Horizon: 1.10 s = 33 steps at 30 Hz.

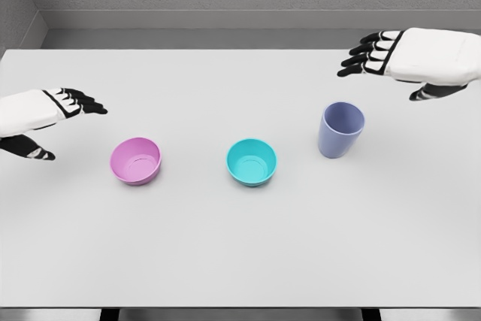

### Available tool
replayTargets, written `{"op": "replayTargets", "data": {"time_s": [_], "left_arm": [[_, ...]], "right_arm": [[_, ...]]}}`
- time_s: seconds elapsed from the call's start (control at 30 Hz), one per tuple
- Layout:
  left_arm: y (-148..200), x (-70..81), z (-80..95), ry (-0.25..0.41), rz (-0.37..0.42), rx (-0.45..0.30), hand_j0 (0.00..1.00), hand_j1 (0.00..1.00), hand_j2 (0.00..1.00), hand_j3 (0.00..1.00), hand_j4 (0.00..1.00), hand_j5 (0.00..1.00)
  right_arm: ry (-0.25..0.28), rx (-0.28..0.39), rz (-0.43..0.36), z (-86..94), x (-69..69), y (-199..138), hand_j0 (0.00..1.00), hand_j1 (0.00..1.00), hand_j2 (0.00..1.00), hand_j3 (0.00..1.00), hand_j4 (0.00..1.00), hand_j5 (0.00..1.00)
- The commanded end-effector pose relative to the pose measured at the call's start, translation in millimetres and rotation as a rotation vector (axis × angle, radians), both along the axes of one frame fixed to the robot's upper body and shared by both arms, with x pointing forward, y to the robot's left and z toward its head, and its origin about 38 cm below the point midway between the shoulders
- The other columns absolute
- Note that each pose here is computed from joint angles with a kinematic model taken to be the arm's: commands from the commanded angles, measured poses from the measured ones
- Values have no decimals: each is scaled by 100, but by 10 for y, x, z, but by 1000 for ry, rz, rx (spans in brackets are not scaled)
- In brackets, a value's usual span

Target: Stacking bowl and cup with both arms

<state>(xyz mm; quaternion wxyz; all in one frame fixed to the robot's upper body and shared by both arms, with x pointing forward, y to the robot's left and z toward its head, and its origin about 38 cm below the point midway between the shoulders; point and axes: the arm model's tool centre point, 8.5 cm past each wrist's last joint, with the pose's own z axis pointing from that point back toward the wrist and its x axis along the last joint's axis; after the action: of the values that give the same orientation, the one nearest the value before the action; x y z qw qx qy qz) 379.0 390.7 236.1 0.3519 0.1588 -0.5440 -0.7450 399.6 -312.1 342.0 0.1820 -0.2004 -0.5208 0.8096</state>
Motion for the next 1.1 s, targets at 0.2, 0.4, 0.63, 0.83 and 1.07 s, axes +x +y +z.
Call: {"op": "replayTargets", "data": {"time_s": [0.2,0.4,0.63,0.83,1.07], "left_arm": [[-262,79,-91,47,-71,22,100,100,100,100,100,100],[-614,201,-128,116,-186,127,100,100,100,100,100,100],[-1081,242,-290,155,-320,177,100,100,100,100,100,100],[-1111,271,-225,135,-327,188,100,100,100,100,100,100],[-1113,273,-273,128,-330,226,100,100,100,100,100,100]], "right_arm": [[-10,-20,-62,103,6,-227,100,100,100,100,100,100],[-21,-59,-104,192,-28,-398,100,100,100,100,100,100],[53,-57,-1,-145,-49,-35,100,100,100,100,100,100],[50,-32,29,-162,-21,93,100,100,100,100,100,100],[58,-12,48,-209,14,189,100,100,100,100,100,100]]}}
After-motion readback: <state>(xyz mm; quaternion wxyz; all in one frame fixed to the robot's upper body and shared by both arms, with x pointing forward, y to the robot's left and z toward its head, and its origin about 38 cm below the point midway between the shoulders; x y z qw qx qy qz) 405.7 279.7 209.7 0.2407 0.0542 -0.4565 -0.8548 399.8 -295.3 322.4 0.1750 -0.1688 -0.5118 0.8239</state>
